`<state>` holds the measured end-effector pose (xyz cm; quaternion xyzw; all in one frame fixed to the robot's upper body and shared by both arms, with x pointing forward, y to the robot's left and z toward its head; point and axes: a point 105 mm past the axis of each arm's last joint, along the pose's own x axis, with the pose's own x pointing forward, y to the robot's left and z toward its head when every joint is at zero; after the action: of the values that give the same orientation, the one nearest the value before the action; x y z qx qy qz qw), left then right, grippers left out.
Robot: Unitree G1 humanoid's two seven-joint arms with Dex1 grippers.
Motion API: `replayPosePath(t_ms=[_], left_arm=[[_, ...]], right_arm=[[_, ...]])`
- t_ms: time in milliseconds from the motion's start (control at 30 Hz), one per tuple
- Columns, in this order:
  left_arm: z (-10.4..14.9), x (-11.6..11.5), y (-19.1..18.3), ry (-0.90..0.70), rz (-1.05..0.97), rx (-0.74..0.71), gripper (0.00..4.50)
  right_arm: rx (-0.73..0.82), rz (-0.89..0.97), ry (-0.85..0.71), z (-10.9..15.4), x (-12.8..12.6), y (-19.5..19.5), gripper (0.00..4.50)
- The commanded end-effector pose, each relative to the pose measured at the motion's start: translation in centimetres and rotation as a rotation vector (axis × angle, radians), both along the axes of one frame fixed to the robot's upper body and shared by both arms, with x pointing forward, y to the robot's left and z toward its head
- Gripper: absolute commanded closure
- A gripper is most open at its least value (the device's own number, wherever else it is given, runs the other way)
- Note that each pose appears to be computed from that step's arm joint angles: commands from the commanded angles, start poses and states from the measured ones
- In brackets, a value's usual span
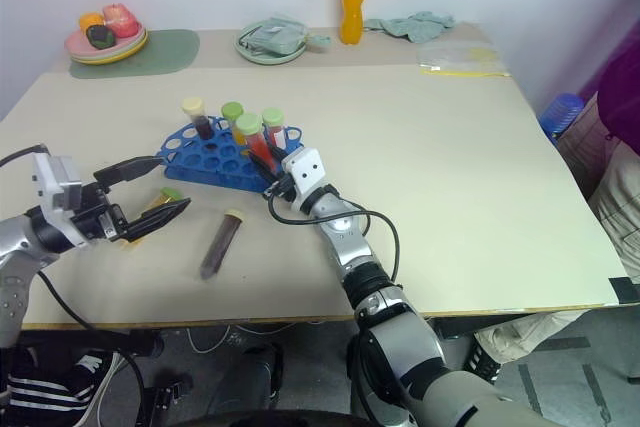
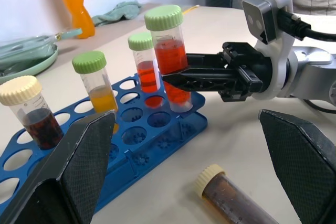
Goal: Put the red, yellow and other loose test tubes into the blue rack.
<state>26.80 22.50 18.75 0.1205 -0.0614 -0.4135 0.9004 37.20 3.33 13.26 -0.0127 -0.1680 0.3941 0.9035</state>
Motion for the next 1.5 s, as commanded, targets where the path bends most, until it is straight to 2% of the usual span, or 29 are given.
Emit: replayPosePath(t_ms=[33, 133, 267, 300, 433, 667, 767, 833, 867, 967, 1133, 1267, 1500], left_arm=[[1.3, -0.4, 0.2, -0.046, 0.002, 0.013, 0.0], [1.4, -0.3, 0.1, -0.053, 0.001, 0.015, 0.0], [1.4, -0.3, 0.1, -0.051, 0.002, 0.012, 0.0], [1.3, -0.3, 0.1, -0.05, 0.002, 0.013, 0.0], [1.3, -0.5, 0.2, -0.042, 0.003, 0.027, 0.0], [1.1, -1.4, 2.2, 0.012, 0.055, 0.045, 0.0], [1.1, -0.7, 4.2, 0.107, 0.166, 0.005, 0.0], [1.0, -0.2, 5.5, 0.141, 0.229, 0.049, 0.0], [0.8, 0.1, 6.3, 0.165, 0.264, 0.096, 0.0], [0.4, 0.9, 8.2, 0.242, 0.344, 0.177, 0.0], [-0.5, 1.9, 10.6, 0.393, 0.437, 0.227, 0.0], [-1.2, 2.1, 10.8, 0.564, 0.438, 0.257, 0.0], [-0.5, 3.9, 9.3, 0.808, 0.33, 0.201, 0.0]], right_arm=[[0.055, 0.0, 0.044, 0.1, 0.4, 0.0, 3.73], [0.092, 0.06, 0.051, 0.3, -0.1, -0.2, 2.29], [0.079, 0.038, 0.049, 0.0, 0.1, -0.6, 0.22], [0.075, 0.036, 0.044, 0.0, 0.0, -0.7, 0.1], [0.031, 0.049, 0.016, 0.2, -0.3, -1.7, 0.1], [-0.121, 0.058, -0.021, 0.6, -2.2, -8.0, 0.1], [-0.198, 0.075, -0.024, 1.2, -3.3, -10.9, 0.1], [-0.194, 0.135, -0.006, 2.1, -4.4, -11.5, 0.1], [-0.148, 0.232, 0.007, 3.3, -5.7, -11.5, 0.1], [-0.209, 0.331, -0.027, 5.6, -7.6, -11.1, 0.1], [-0.299, 0.48, -0.002, 7.4, -9.9, -10.2, 0.1], [-0.316, 0.494, -0.002, 7.7, -10.4, -10.2, 0.1], [-0.321, 0.523, -0.002, 7.2, -11.1, -9.5, 0.1]])
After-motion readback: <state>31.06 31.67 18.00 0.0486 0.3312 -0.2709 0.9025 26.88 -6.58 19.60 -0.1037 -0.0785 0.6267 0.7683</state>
